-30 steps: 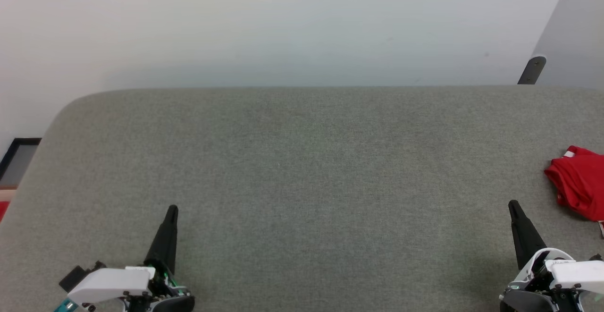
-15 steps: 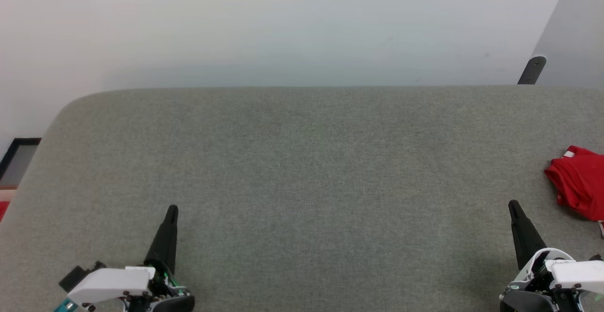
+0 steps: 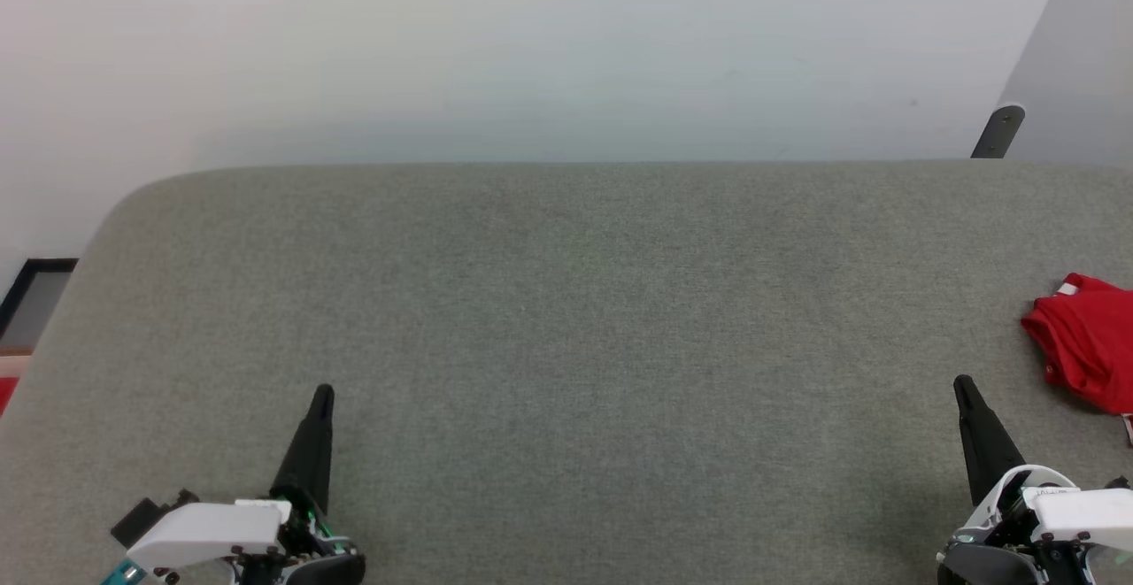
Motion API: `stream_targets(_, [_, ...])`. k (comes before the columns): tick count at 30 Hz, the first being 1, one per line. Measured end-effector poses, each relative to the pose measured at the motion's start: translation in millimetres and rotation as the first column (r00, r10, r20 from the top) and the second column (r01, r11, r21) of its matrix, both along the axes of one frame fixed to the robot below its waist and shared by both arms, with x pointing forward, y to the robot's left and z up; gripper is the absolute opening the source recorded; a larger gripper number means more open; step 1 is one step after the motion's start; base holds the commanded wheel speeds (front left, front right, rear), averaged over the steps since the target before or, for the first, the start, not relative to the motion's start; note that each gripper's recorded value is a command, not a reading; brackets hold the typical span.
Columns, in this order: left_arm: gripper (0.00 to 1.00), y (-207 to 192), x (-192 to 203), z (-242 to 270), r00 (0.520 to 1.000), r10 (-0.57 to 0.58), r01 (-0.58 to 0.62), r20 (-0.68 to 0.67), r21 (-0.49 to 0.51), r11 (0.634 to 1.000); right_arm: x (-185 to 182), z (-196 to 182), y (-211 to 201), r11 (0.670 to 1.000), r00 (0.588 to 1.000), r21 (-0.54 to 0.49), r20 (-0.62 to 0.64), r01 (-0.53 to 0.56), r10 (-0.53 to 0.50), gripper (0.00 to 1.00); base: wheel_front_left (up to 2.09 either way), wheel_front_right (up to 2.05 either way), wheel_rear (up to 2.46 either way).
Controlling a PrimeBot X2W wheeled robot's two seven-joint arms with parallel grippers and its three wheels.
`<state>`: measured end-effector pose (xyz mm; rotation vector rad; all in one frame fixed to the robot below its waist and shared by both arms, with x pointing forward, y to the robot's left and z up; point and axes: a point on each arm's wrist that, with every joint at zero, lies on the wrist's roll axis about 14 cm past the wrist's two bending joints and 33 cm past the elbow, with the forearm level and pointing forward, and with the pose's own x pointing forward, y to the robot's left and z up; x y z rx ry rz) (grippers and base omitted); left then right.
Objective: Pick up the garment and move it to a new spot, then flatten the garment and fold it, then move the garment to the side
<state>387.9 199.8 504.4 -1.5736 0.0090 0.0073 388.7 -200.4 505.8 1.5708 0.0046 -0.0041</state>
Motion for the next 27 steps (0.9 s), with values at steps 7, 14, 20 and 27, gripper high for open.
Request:
stream_targets(7, [0.0, 0.0, 0.0, 0.0, 1.0, 0.0, 0.0, 0.0, 0.0, 1.0, 0.0, 0.0, 0.0, 1.0, 1.0, 0.0, 0.0, 0.0, 0.0, 0.0, 0.0, 0.0, 0.0])
stream_targets(14, [0.0, -0.1, 0.0, 0.0, 1.0, 0.0, 0.0, 0.0, 0.0, 1.0, 0.0, 0.0, 0.0, 1.0, 1.0, 0.0, 0.0, 0.0, 0.0, 0.0, 0.0, 0.0, 0.0])
stream_targets(20, [0.0, 0.0, 0.0, 0.1, 1.0, 0.0, 0.0, 0.0, 0.0, 1.0, 0.0, 0.0, 0.0, 1.0, 1.0, 0.0, 0.0, 0.0, 0.0, 0.0, 0.0, 0.0, 0.0])
stream_targets(27, [0.0, 0.0, 0.0, 0.0, 1.0, 0.0, 0.0, 0.0, 0.0, 1.0, 0.0, 0.0, 0.0, 1.0, 1.0, 0.0, 0.0, 0.0, 0.0, 0.0, 0.0, 0.0, 0.0])
